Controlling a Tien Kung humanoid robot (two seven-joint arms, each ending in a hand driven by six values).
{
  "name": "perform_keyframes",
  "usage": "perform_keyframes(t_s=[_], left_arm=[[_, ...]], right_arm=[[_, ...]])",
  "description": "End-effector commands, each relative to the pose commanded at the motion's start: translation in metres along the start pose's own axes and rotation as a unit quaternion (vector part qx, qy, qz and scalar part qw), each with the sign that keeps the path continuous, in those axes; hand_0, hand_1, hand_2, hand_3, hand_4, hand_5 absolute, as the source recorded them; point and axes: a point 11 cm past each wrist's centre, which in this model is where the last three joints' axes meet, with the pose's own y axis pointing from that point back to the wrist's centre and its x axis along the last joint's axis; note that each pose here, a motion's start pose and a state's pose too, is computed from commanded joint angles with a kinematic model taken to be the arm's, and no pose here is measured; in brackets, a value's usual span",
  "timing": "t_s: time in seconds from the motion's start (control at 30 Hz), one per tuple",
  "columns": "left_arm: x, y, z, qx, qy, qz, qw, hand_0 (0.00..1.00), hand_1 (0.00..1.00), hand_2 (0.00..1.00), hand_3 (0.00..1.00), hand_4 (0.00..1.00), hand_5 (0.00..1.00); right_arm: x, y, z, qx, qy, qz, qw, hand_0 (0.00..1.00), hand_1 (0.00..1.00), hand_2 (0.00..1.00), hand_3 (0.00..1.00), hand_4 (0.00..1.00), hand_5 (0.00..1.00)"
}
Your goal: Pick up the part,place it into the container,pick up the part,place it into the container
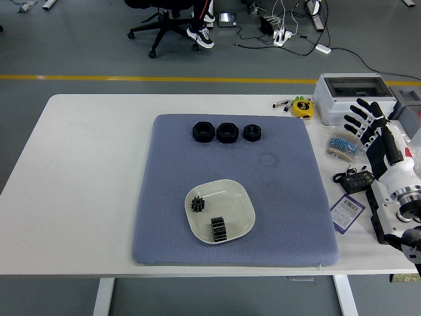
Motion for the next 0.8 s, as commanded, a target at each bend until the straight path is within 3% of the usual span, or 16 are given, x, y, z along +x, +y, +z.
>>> perform_keyframes(t_s=[0.43, 0.8], left_arm=[[0.001, 0.000, 0.010, -0.008, 0.000, 0.001, 1.000, 0.696, 0.659, 0.689, 0.567, 0.641, 0.590], [-0.001, 0.000, 0.006, -0.006, -0.004, -0.003, 1.000, 0.696, 0.659, 0.690, 0.567, 0.639, 0.589]], right_arm=[[0.018, 0.012, -0.005, 0.009, 0.001, 0.025, 1.000, 0.822, 0.809, 0.863, 0.885, 0.998, 0.918], [0.021, 0.017, 0.001, -0.003, 0.005, 0.024, 1.000, 0.810, 0.801, 0.864, 0.884, 0.998, 0.918]])
